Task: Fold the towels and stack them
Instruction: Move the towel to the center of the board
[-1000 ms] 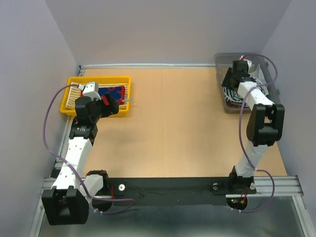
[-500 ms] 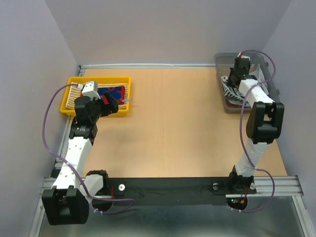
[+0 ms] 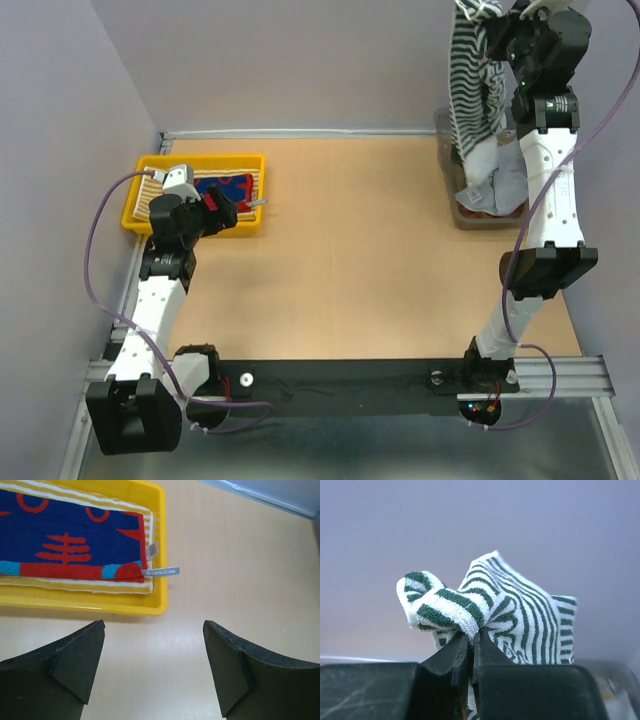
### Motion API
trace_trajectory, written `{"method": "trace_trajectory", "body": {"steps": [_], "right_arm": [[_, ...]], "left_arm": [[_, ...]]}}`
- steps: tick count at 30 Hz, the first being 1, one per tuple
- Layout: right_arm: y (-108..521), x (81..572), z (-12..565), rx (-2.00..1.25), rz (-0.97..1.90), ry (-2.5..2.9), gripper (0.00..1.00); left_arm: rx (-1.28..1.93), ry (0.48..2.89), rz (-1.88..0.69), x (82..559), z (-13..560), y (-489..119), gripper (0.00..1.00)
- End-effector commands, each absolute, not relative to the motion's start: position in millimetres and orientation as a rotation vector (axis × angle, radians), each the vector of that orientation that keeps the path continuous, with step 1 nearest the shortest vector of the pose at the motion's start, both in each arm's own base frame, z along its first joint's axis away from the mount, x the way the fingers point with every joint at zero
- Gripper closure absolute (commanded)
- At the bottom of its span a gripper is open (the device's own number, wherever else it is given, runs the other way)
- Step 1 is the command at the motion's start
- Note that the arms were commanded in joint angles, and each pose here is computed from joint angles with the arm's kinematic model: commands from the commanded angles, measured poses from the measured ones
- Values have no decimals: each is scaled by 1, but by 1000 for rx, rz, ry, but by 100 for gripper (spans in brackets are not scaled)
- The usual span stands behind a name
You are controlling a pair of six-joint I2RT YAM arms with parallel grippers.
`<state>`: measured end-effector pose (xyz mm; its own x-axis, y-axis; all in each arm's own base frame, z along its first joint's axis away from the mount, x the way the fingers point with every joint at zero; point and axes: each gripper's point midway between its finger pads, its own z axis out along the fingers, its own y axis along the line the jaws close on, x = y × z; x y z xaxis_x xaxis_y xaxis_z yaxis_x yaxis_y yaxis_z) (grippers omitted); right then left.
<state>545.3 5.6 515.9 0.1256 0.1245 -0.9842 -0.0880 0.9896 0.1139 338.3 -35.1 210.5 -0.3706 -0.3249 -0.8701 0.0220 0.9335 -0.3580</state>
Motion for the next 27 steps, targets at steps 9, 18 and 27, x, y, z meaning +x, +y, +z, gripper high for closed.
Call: {"method": "trace_trajectory", "body": {"steps": [9,18,27], "right_arm": [[221,452,406,-536,642,1620,100],[315,234,213,-983,1047,2060,83],[276,228,199,-713,634,2158,27]], "left_arm": [[-186,1825,-379,343,241,-35,10],[-135,1802,-442,341,245,-46,10],[-38,1871,-590,331,231,-96,10]]}}
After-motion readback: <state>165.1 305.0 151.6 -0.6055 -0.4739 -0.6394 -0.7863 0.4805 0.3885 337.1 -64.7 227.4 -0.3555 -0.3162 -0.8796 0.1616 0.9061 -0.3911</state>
